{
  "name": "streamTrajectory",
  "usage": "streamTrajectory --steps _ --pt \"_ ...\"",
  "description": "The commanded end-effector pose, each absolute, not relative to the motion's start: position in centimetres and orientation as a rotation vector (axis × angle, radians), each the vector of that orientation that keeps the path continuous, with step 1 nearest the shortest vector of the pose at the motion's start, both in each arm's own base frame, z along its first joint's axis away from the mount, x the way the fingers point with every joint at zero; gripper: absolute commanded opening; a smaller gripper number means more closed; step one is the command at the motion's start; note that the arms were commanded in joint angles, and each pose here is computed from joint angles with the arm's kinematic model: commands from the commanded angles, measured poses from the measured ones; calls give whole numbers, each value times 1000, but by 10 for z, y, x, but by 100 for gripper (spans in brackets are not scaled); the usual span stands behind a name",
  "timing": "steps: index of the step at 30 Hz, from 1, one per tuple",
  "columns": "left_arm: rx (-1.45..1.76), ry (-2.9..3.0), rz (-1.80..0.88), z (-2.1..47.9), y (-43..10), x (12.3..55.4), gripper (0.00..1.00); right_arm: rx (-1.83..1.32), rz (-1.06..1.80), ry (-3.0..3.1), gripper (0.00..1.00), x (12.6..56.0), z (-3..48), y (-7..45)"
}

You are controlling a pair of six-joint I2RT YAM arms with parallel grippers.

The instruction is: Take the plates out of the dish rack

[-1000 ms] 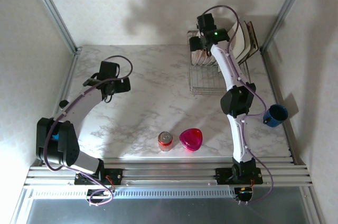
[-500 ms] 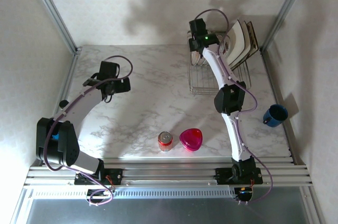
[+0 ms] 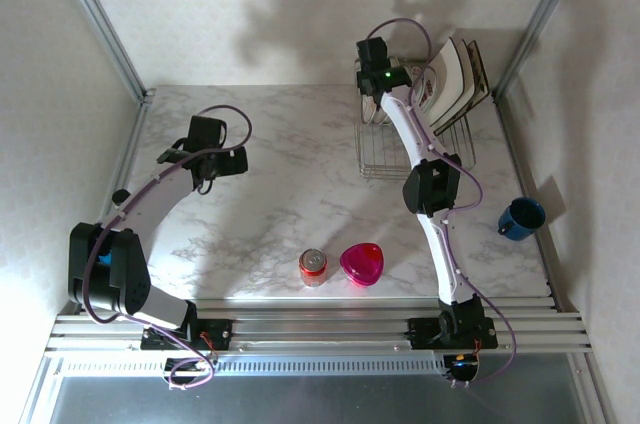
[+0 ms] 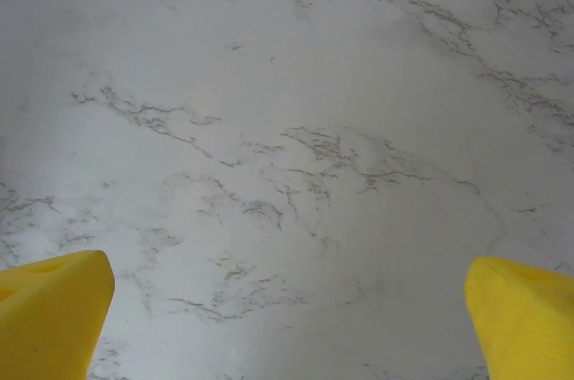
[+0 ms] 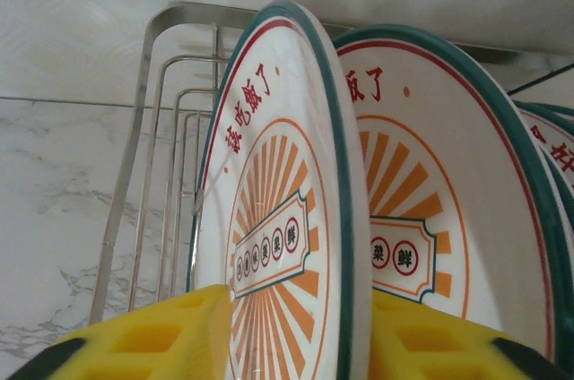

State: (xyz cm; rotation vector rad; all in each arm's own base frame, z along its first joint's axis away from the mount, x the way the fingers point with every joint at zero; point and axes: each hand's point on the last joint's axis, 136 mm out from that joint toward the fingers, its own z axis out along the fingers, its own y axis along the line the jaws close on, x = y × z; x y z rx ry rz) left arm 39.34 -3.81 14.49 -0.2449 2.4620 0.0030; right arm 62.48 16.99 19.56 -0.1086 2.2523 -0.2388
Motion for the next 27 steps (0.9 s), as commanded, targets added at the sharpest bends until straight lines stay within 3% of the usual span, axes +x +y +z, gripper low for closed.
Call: streamTrajectory --steps 1,4,10,13,27 --pt "-217 2447 -9 151 -39 389 100 -73 -239 2202 35 632 206 172" --pt "-217 2442 -10 153 -39 389 100 -70 -239 2200 30 632 205 172" --pt "-218 2438 -6 155 -38 387 100 -57 -235 2202 7 631 206 171" --pt "-221 2433 -5 157 -38 387 99 -53 -235 2199 1 630 210 172" --pt "-228 2429 -6 158 -37 383 100 -49 -258 2057 0 604 307 165"
